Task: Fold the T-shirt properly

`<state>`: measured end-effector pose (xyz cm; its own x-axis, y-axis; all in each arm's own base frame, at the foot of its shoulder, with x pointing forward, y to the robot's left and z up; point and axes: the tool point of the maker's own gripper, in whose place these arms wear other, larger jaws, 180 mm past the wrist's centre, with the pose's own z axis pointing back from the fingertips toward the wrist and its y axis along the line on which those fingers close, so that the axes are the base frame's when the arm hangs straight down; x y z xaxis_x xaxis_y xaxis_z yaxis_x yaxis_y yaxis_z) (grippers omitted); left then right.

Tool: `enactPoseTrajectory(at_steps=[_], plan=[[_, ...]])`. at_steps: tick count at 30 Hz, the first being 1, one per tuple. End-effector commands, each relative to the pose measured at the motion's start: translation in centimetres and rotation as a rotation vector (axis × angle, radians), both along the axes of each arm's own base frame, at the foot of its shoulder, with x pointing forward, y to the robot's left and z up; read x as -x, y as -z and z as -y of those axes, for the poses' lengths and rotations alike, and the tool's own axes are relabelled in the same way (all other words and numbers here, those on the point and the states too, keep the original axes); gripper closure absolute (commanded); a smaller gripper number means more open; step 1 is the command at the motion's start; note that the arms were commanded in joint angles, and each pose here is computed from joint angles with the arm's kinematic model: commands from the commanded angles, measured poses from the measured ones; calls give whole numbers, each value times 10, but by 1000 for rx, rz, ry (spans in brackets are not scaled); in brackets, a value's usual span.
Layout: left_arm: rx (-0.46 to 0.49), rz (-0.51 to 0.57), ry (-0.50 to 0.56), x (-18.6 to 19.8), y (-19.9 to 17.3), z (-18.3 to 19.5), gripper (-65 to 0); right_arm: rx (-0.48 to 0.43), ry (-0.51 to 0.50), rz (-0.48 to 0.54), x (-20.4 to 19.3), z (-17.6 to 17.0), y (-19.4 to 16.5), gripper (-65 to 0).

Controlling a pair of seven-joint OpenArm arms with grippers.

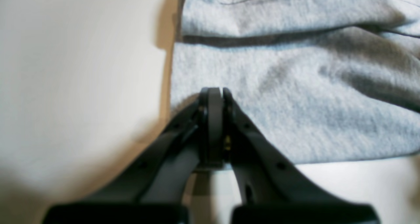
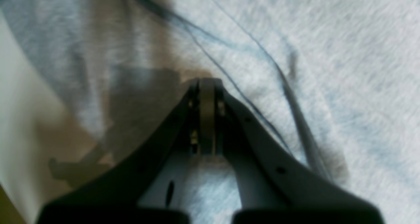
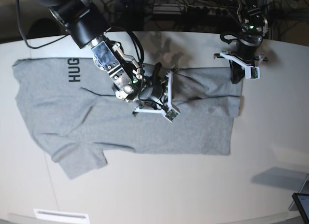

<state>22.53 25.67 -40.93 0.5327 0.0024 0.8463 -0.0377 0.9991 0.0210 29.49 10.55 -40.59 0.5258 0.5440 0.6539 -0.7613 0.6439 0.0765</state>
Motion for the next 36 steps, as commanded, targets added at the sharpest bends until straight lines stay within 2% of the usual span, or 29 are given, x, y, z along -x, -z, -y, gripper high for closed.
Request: enactPoseTrajectory(at_steps=[1, 11, 16, 23, 30, 36], plan=[[-38, -109, -10, 16, 17, -8, 0, -34, -1, 49, -15, -7, -16, 0], [-39, -115, -11, 17, 18, -9, 0, -27, 1, 108, -40, -4, -33, 0], [-39, -115, -11, 17, 18, -9, 0, -6, 5, 92, -43, 0, -25, 0], [-39, -115, -11, 17, 18, -9, 0, 36, 1, 27, -26, 5, -11, 0], [-38, -115, -11, 17, 19, -8, 0, 17, -13, 69, -15, -1, -47, 0], [-38, -115, -11, 17, 19, -8, 0, 0, -12, 53, -7, -4, -40, 0]])
